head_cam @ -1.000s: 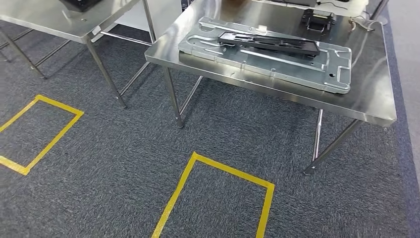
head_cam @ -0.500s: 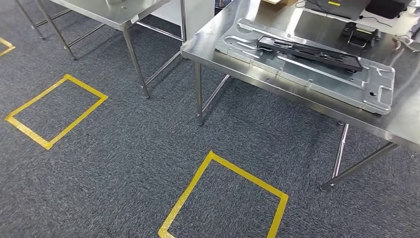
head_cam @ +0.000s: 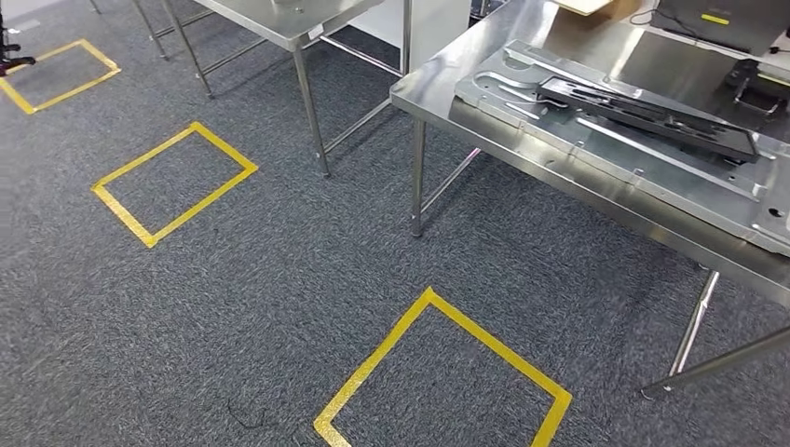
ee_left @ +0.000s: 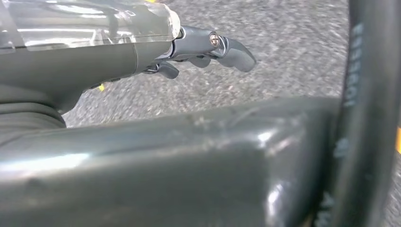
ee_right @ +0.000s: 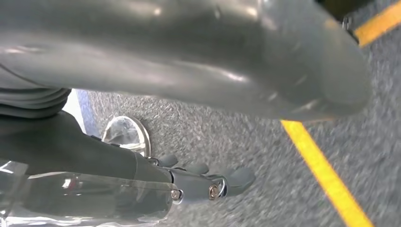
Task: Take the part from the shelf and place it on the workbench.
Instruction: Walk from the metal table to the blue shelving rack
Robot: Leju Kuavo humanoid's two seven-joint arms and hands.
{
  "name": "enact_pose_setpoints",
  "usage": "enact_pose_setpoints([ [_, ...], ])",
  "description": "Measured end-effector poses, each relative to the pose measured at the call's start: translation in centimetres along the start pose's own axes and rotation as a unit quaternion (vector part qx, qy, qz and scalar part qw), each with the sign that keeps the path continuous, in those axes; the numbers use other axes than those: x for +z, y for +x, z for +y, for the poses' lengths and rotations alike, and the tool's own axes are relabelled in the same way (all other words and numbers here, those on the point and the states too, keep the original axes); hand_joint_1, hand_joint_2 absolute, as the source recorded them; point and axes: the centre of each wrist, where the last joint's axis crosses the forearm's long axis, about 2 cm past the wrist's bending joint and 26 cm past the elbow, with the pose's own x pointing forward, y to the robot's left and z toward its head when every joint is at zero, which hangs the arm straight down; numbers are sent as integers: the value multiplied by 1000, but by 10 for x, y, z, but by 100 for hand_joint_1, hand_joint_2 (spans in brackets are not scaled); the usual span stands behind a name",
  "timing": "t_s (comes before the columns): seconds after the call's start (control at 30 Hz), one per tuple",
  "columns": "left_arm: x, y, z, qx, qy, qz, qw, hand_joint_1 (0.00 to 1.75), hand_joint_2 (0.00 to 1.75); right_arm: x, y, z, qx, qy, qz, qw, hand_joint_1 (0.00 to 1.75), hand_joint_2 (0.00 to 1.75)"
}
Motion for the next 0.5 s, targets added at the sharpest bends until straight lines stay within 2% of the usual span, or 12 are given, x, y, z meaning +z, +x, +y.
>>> enact_pose_setpoints([
  [0.17,1,0,-2,0,1,32,999,0,0,1,0,5,-2,10,30,1000,0,0],
  [0.3,2,-2,-3,1,4,39,999,0,0,2,1,9,-4,15,45,999,0,0],
  [0.5,3,-4,-5,5,6,8,1000,0,0,4,-4,13,-5,23,64,998,0,0],
])
